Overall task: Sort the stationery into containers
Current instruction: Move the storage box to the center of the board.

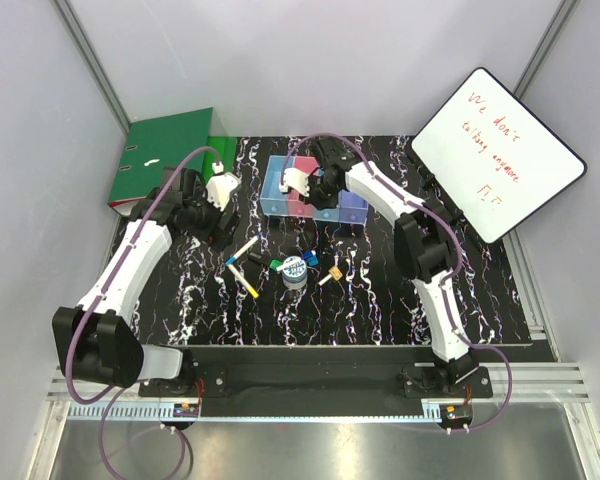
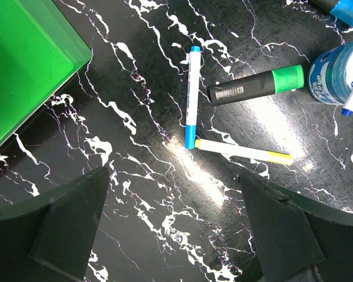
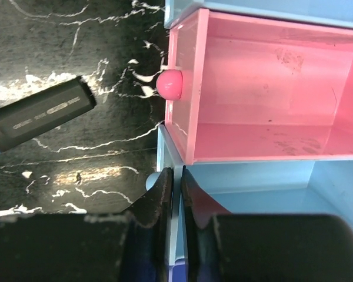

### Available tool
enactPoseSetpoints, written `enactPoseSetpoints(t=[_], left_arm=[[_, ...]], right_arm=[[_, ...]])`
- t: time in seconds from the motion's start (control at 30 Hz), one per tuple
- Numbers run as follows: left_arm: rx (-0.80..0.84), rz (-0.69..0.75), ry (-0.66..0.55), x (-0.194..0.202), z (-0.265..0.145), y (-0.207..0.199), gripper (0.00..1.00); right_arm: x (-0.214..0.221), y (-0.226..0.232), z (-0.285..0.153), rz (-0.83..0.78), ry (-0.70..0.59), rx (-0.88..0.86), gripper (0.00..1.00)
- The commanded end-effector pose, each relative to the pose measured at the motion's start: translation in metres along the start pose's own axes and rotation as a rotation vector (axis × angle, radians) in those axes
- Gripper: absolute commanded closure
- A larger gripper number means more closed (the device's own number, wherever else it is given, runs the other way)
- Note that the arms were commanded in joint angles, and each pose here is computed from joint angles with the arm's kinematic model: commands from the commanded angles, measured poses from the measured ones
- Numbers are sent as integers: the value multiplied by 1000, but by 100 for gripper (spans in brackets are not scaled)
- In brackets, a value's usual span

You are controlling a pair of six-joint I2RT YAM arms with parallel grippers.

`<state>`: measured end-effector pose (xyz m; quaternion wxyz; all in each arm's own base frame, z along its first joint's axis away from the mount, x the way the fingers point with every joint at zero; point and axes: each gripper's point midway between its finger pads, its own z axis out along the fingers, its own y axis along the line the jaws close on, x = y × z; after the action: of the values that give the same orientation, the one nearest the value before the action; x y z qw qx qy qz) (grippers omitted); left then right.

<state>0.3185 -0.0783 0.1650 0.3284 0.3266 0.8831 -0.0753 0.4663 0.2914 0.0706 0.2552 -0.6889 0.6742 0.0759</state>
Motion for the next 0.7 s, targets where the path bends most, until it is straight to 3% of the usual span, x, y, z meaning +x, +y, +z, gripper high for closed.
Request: enactPoseSetpoints(t=[0.0, 0.67], left_arm=[[-27, 33, -70, -24, -6, 8, 1], [-26, 25, -80, -27, -10, 7, 1]], right_arm=[[1, 13, -22, -16, 7, -8, 89], [-3, 52, -45, 16, -13, -20, 92]])
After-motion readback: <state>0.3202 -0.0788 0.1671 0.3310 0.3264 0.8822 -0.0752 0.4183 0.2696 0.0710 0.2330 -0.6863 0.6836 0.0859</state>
